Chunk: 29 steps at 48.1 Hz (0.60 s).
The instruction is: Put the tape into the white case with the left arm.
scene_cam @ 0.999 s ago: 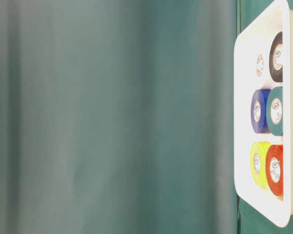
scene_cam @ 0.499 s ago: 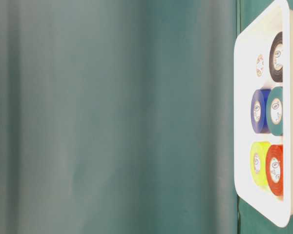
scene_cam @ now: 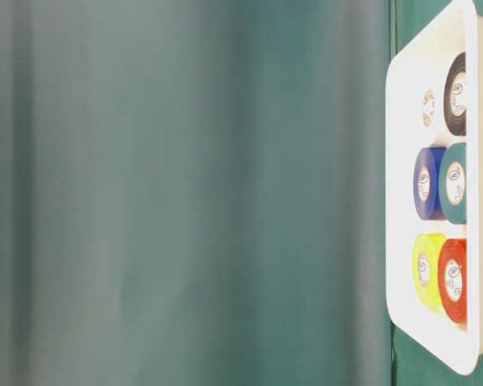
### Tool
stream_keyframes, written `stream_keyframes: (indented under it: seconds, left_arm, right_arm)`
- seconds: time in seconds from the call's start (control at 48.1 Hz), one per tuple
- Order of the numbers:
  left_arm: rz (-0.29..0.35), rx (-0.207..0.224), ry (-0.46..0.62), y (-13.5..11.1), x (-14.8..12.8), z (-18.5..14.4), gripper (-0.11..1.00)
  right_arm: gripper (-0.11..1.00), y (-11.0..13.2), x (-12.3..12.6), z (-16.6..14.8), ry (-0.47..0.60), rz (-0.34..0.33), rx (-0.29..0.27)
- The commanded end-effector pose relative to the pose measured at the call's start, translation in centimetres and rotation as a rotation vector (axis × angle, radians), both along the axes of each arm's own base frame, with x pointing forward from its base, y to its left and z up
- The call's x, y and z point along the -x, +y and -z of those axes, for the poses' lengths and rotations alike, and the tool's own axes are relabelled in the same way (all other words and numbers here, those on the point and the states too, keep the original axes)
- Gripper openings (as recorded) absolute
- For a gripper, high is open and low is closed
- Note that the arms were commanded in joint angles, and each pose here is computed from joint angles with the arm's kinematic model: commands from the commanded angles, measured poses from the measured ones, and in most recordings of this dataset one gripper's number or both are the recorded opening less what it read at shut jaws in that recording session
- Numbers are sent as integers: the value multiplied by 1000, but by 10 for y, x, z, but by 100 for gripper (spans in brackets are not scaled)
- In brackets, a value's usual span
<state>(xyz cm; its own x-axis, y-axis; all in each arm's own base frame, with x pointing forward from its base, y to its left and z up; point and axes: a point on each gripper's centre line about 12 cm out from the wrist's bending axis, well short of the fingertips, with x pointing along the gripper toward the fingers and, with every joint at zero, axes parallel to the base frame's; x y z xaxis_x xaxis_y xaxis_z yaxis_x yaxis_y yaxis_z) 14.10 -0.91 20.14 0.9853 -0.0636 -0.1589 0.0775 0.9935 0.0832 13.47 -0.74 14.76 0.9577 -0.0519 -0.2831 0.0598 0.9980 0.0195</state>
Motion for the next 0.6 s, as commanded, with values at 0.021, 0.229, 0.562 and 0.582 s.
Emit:
stream_keyframes:
  seconds: [0.021,0.229,0.562,0.582]
  left_arm:
    - [-4,-1,-2,1,-1,-2,99]
    - [-12,7,28,2,1,10,99]
    - [-27,8,51,4,3,19,99]
    - [-28,8,53,4,3,20,99]
  right_arm:
    - [-9,0,-2,-4,-14,2,2]
    - [-9,0,-2,-4,-12,2,2]
    - [-9,0,-2,-4,-15,2,2]
    - [-9,0,-2,-4,-15,1,1]
